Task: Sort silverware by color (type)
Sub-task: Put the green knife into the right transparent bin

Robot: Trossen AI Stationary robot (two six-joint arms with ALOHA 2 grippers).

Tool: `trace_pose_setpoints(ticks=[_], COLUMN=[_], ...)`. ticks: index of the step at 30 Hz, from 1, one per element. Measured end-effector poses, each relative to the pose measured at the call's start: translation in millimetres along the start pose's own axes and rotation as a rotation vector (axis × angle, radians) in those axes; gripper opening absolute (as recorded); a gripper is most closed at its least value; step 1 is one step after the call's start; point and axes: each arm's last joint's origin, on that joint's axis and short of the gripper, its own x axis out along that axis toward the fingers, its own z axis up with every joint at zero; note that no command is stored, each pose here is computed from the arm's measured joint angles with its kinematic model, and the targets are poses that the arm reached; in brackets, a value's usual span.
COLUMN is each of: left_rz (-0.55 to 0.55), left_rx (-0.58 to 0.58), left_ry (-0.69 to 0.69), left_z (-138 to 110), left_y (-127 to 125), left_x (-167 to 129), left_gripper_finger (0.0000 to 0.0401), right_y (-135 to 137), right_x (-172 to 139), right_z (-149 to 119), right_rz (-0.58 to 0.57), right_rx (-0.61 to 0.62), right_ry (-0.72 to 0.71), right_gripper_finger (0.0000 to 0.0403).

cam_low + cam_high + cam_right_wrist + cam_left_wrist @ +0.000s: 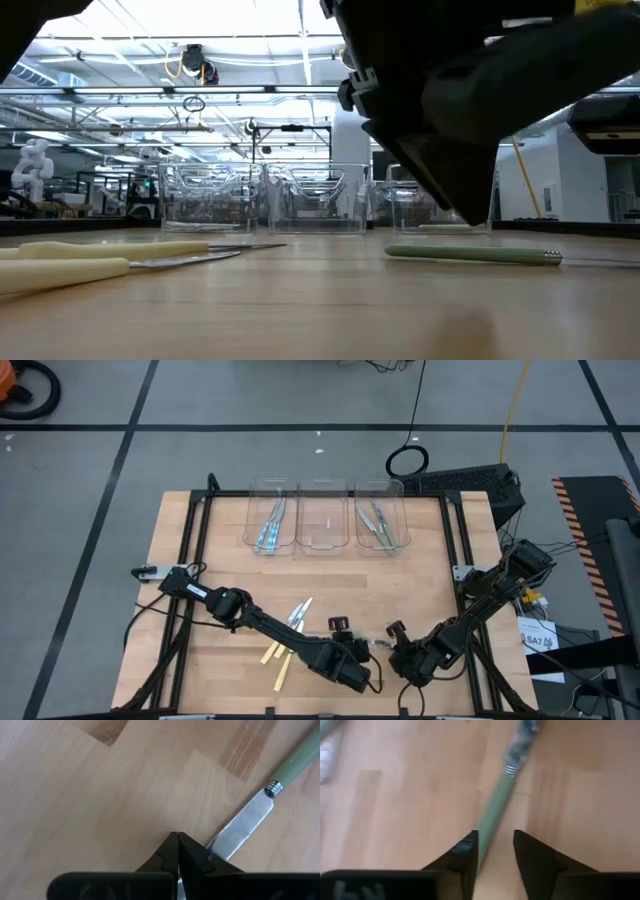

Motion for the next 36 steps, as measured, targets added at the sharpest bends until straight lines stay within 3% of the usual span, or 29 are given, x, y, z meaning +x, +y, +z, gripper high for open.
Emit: trace_pose_setpoints(ticks=[5, 13, 21, 25, 33, 36], left_rz=[0.046, 0.07, -0.034, -0.081, -0.113, -0.122], left_rx=[0.031, 0.067, 0.046, 0.042, 0.074, 0.073], left_ry=[-0.016, 0.027, 0.099, 0.122, 0.121, 0.127], left_z=[1, 1, 3, 2, 1, 0], left_y=[3, 14, 23, 25, 20, 18], left_x=[1, 23, 44, 52, 51, 50], left_gripper_finger=[0.0173, 0.0182, 0.0178, 0.0145, 0.0023, 0.0008], right_y=[1, -1, -2, -2, 7, 11], right_x=[-11, -26, -16, -17, -32, -42], right_z=[13, 22, 12, 12, 25, 32], right_rz=[0.014, -0.004, -0.048, -0.044, -0.004, -0.005], right_rx=[0.074, 0.184, 0.219, 0.22, 0.177, 0.158], right_ry=[-0.049, -0.076, -0.027, -0.029, -0.04, -0.043], right_gripper_finger=[0.0001, 0.0001, 0.0, 0.0, 0.0, 0.0])
